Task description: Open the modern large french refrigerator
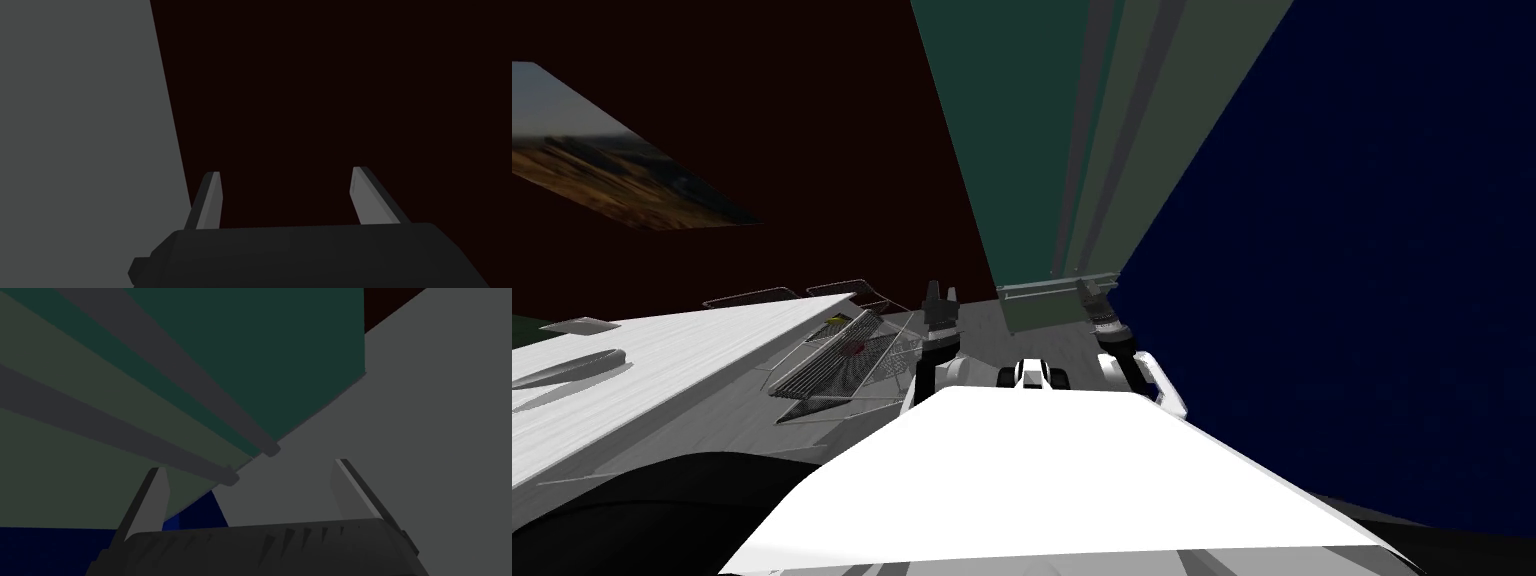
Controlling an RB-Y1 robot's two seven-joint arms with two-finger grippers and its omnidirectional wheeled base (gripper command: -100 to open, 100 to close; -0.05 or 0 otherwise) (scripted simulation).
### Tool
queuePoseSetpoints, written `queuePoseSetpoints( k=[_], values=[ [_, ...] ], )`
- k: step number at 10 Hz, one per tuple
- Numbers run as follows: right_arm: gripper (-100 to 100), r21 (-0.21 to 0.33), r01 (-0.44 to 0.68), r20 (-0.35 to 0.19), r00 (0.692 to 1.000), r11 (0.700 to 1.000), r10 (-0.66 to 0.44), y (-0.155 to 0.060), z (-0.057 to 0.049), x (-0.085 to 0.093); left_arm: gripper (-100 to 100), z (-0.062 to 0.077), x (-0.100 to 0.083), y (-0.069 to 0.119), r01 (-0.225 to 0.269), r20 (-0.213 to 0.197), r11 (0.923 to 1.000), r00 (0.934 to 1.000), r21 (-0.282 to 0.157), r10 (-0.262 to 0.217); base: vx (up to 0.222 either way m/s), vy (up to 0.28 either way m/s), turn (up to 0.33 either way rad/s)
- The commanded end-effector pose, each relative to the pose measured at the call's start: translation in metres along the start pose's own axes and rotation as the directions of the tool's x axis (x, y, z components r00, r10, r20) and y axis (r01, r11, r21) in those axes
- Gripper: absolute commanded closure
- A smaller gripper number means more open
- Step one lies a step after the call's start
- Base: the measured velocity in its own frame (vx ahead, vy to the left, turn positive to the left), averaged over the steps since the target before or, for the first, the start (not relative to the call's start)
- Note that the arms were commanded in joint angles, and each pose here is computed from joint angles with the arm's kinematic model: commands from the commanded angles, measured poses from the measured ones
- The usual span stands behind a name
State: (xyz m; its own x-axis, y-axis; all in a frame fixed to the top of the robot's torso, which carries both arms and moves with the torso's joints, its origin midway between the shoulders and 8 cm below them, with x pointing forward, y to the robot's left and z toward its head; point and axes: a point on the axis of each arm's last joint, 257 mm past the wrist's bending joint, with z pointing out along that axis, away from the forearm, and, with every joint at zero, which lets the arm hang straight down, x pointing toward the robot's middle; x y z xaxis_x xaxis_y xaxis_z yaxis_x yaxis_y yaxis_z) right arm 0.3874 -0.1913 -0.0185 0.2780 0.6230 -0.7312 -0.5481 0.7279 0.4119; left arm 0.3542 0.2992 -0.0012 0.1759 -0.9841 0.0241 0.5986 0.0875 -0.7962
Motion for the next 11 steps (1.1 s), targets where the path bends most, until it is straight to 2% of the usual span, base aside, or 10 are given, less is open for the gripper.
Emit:
queuePoseSetpoints(
  k=[1, 3, 4, 7, 8, 11],
  values=[
    [-100, 0.023, 0.154, -0.077, 0.985, 0.988, -0.152, -0.015, -0.003, 0.022, 0, 0.000, 0.000, 0.000, 0.000, 0.000, 1.0000, 1.0000, 0.000, 0.000, 0.125, 0.022, 0.009],
    [-100, 0.028, 0.268, -0.140, 0.955, 0.963, -0.261, -0.029, -0.006, 0.040, 0, 0.000, 0.000, 0.000, 0.000, 0.000, 1.0000, 1.0000, 0.000, 0.000, 0.116, 0.017, 0.009],
    [-100, 0.025, 0.278, -0.142, 0.952, 0.960, -0.272, -0.029, -0.006, 0.041, 0, 0.000, 0.000, 0.000, 0.000, 0.000, 1.0000, 1.0000, 0.000, 0.000, 0.084, 0.012, 0.005],
    [-100, 0.010, 0.444, -0.240, 0.871, 0.896, -0.429, -0.053, -0.013, 0.067, 0, 0.000, 0.000, 0.000, 0.000, 0.000, 1.0000, 1.0000, 0.000, 0.000, 0.092, 0.002, 0.008],
    [-100, 0.006, 0.455, -0.242, 0.865, 0.891, -0.440, -0.053, -0.013, 0.068, 0, 0.000, 0.000, 0.000, 0.000, 0.000, 1.0000, 1.0000, 0.000, 0.000, 0.081, 0.010, 0.004],
    [-100, -0.044, 0.613, -0.335, 0.735, 0.789, -0.590, -0.080, -0.023, 0.092, 0, 0.000, 0.000, 0.000, 0.000, 0.000, 1.0000, 1.0000, 0.000, 0.000, 0.108, 0.022, 0.009]
  ],
)
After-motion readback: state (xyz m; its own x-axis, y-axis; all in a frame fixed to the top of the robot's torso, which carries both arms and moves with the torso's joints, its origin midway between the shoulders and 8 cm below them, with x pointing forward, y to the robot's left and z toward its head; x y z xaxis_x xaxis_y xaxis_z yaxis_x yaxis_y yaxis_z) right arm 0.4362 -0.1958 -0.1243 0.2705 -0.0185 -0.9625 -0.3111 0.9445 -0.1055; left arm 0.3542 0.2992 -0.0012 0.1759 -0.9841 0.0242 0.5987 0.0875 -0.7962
